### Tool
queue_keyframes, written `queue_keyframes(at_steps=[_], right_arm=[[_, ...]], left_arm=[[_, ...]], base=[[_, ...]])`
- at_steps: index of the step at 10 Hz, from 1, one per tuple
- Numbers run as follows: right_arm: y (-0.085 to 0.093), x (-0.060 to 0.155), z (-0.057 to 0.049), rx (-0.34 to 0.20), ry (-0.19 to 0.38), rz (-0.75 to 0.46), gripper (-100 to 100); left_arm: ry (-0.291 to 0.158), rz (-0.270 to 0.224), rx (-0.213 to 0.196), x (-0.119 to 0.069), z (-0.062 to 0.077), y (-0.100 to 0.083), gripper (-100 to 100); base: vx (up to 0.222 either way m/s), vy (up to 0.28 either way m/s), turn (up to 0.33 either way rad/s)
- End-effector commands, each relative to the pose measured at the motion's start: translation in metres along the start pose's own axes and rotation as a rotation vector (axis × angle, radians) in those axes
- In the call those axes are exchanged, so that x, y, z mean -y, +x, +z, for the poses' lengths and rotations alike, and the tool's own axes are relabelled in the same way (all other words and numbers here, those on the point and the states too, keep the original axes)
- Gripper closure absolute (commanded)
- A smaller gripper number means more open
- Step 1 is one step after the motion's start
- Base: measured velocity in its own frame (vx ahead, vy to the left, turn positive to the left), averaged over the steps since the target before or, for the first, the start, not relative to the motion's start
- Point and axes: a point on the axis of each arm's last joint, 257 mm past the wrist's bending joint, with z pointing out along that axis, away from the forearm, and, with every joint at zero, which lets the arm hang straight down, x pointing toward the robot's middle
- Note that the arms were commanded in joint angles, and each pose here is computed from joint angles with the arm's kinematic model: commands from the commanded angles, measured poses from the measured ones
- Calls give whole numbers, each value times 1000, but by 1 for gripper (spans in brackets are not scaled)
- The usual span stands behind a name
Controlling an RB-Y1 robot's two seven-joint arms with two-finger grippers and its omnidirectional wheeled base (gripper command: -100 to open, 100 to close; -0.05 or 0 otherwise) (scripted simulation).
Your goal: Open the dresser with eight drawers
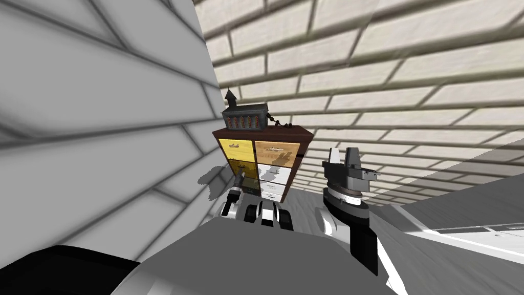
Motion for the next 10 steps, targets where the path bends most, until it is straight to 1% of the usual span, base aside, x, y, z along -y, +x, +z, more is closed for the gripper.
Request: queue_keyframes(at_steps=[1,2,3,4,5,6,7,8,9,10], right_arm=[[0,0,0,0,0,0,0],[0,0,0,0,0,0,0],[0,0,0,0,0,0,0],[0,0,0,0,0,0,0],[0,0,0,0,0,0,0],[0,0,0,0,0,0,0],[0,0,0,0,0,0,0],[0,0,0,0,0,0,0],[0,0,0,0,0,0,0],[0,0,0,0,0,0,0]], left_arm=[[-8,-15,7,-4,-2,4,-100],[1,2,25,-9,-5,-30,-100],[-27,12,41,-20,-11,-41,-100],[-45,11,43,-28,-15,-41,-100],[-15,24,58,-21,-15,-74,-100],[-44,38,80,-32,-22,-88,-100],[-76,36,85,-45,-30,-89,-100],[-41,49,103,-33,-28,-123,-100],[-58,63,125,-38,-34,-137,-100],[-89,59,131,-51,-42,-139,-100]], base=[[34,-15,-1],[-39,-61,-328],[-61,-74,-255],[-40,-51,-33],[-58,-96,-345],[-57,-93,-226],[-27,-43,-18],[-51,-90,-310],[-47,-88,-301],[-18,-34,-20]])
